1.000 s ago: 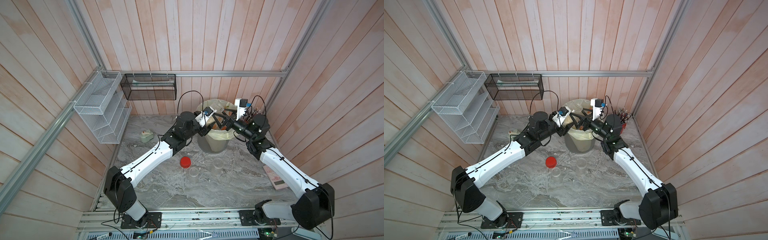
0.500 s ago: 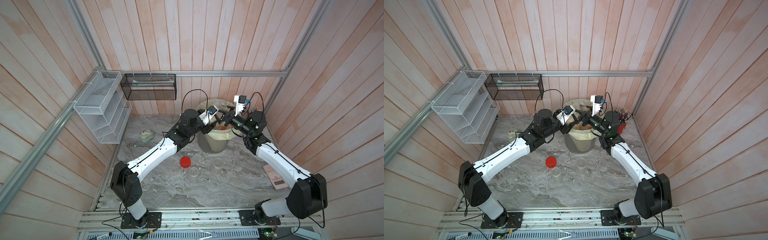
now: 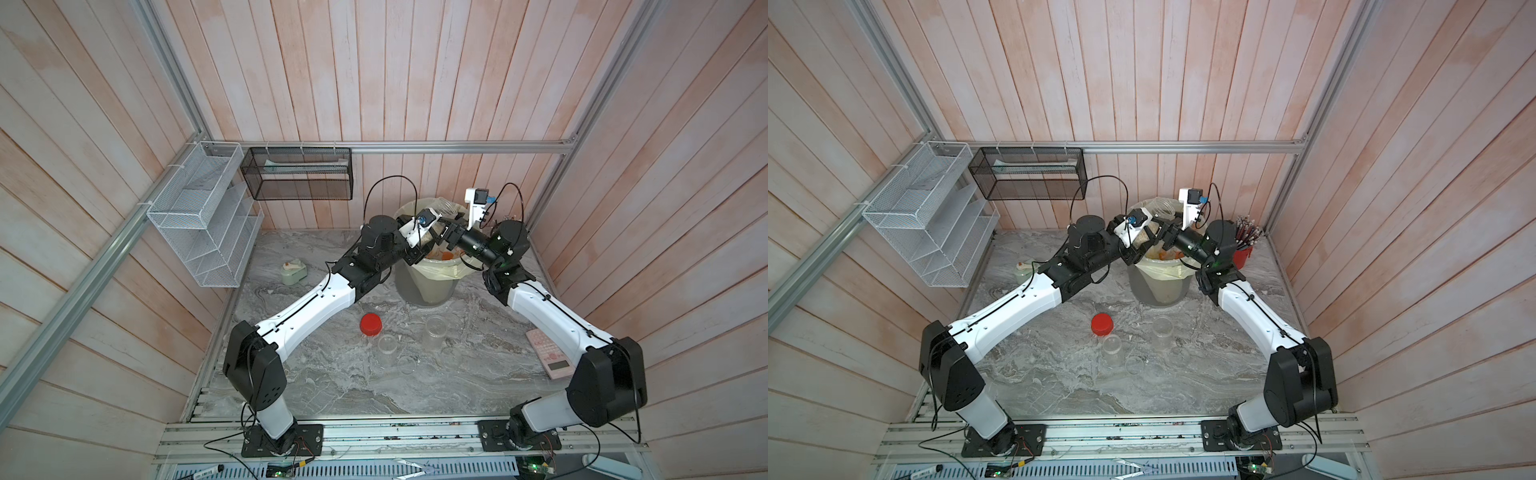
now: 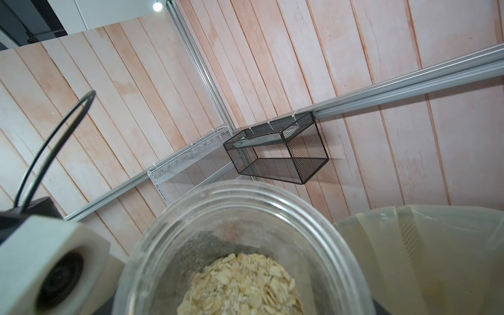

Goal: Empty expired oatmeal from jars
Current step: Pour the expired oatmeal into the trash bin.

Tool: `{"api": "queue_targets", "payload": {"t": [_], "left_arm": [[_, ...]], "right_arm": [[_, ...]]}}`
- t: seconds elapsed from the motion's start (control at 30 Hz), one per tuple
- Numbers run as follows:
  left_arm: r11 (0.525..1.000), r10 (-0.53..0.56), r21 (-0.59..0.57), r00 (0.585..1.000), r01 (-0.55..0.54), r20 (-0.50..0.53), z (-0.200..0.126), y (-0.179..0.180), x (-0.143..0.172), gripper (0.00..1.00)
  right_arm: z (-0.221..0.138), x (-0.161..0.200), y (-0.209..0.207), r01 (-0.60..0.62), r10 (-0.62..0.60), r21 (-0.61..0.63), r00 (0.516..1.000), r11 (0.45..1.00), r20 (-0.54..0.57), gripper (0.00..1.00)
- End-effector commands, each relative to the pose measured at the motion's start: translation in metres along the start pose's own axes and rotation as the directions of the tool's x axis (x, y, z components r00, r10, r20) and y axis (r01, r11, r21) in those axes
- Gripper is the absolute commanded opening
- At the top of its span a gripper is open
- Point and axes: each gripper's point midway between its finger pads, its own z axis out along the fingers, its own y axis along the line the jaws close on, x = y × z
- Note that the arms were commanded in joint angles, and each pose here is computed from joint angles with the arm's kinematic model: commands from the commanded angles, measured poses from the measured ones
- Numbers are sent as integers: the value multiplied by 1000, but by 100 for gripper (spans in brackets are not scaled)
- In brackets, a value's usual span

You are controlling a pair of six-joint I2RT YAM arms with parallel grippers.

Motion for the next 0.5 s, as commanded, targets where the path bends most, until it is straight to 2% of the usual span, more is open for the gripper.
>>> {"api": "queue_targets", "payload": {"t": [0.0,0.1,0.2,0.4,0.47], "left_arm": [[999,9,-35,997,-6,81,-1,9,-24,25],[999,-6,-44,995,10,98,-4,9,-25,45],[999,-24,-38,994,28,106,-7,7,-25,63],[998,-52,-36,994,56,93,-14,4,-16,85],[996,-71,-40,993,75,93,-19,5,-15,90]], "right_arm": [[5,-13,12,5,-4,-65,1000,998,25,67],[5,-17,8,-14,16,-49,999,999,42,52],[5,-24,8,-27,29,-33,997,999,72,45],[3,-38,3,-52,51,10,990,999,134,36],[3,-45,0,-64,58,32,986,997,156,35]]}}
